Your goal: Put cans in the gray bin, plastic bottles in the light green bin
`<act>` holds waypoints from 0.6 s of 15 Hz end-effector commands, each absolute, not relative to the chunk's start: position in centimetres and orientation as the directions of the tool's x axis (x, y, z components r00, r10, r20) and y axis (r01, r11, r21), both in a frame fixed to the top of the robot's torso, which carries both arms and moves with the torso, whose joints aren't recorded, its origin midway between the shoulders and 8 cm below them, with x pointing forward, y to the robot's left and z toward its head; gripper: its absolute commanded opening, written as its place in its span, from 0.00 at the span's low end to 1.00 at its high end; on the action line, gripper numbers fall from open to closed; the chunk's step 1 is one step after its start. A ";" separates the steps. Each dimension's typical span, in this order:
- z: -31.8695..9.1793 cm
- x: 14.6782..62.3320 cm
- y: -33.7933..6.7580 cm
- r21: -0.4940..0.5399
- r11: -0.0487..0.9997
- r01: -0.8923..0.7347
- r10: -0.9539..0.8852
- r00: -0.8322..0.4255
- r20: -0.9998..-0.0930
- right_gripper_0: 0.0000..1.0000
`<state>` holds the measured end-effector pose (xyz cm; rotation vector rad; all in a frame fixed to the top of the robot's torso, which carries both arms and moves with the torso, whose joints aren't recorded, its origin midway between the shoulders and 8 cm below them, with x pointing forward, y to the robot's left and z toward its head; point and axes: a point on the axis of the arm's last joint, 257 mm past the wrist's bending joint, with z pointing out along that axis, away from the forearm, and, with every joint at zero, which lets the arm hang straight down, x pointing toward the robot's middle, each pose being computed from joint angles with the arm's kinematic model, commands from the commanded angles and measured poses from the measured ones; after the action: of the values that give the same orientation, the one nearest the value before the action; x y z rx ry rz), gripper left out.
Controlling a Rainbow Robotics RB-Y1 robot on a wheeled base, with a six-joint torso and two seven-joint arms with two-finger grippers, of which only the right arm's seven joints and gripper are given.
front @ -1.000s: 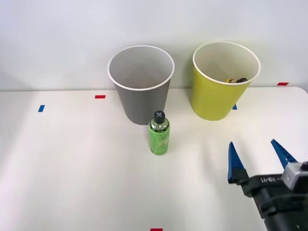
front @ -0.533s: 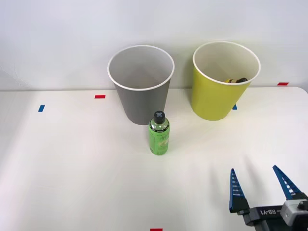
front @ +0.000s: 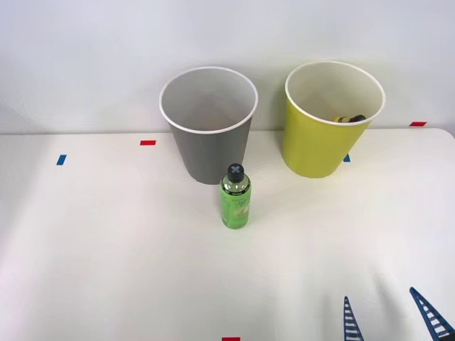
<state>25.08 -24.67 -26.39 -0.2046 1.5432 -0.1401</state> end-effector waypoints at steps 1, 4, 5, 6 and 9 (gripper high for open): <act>-28.5 23.4 -23.8 -0.220 0.973 -0.072 -0.223 -0.029 -0.974 1.00; -28.9 22.7 -21.9 -0.167 0.980 -0.107 -0.171 -0.028 -0.985 1.00; -28.2 22.6 -21.1 -0.144 0.982 -0.119 -0.146 -0.002 -0.989 1.00; -27.9 22.4 -20.6 -0.125 0.984 -0.125 -0.125 0.007 -0.992 1.00; -28.0 22.4 -20.9 -0.125 0.985 -0.122 -0.126 0.004 -0.992 1.00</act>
<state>22.37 -20.74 -27.97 -0.1940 1.5698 0.0009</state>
